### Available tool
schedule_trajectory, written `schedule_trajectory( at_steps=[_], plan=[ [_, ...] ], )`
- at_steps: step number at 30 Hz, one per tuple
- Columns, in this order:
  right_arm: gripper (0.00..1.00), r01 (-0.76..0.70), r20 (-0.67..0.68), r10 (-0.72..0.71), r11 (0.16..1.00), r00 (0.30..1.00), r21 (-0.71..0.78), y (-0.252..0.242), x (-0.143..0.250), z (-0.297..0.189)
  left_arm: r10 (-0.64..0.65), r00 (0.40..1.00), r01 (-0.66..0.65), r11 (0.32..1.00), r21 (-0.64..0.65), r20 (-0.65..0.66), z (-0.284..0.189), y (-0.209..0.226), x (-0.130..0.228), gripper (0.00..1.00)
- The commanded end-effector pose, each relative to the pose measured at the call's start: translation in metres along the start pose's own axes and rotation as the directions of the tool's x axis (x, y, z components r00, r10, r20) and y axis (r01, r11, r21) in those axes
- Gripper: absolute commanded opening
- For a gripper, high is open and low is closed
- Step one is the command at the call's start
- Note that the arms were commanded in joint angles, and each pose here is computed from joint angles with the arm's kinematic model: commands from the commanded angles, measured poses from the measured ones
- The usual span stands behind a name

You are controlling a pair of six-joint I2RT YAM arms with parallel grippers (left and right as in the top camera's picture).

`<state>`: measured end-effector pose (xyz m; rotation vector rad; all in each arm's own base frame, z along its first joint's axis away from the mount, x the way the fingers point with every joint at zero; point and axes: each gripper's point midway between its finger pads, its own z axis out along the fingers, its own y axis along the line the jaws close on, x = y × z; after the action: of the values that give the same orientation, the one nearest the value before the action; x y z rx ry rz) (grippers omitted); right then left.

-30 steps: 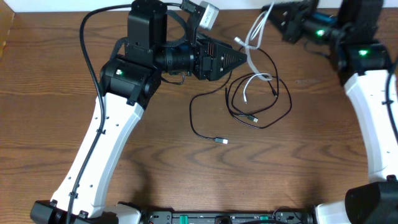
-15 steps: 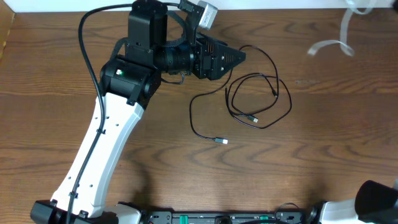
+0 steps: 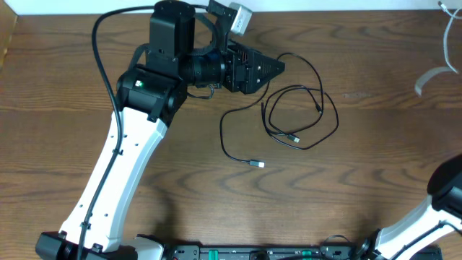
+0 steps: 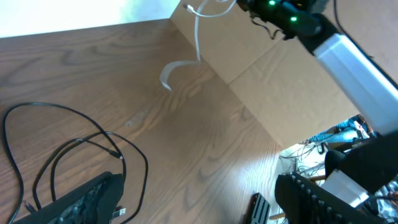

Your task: Untangle cables

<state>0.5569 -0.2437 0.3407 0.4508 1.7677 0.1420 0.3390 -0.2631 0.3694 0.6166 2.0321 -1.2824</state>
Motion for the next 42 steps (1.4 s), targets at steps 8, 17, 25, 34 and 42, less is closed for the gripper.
schedule_trajectory(
  at_steps=[8,17,25,34,42],
  plan=[
    [0.01,-0.039,-0.102,0.069,0.963,0.992,0.267,-0.088,0.084,0.057,-0.046,0.998,0.045,0.999,-0.017,-0.049,0.017,0.026,0.012,0.84],
    [0.99,-0.056,-0.381,0.207,0.927,0.901,0.371,-0.119,0.185,0.05,-0.048,0.998,0.046,0.998,-0.035,-0.046,0.018,0.029,0.012,0.83],
    [0.99,-0.137,-0.511,0.291,0.938,0.809,0.318,-0.097,0.195,0.013,-0.054,0.998,0.051,0.997,-0.06,-0.045,0.018,0.035,0.012,0.84],
    [0.99,-0.308,-0.773,0.216,0.951,0.597,0.029,0.035,0.226,-0.038,-0.155,0.98,0.094,0.911,-0.403,-0.122,0.029,0.124,0.056,0.84],
    [0.99,-0.147,-0.86,0.002,0.986,0.51,-0.084,0.099,0.272,-0.051,-0.163,0.927,-0.066,0.815,-0.575,-0.337,0.041,0.211,0.115,0.83]
  ],
)
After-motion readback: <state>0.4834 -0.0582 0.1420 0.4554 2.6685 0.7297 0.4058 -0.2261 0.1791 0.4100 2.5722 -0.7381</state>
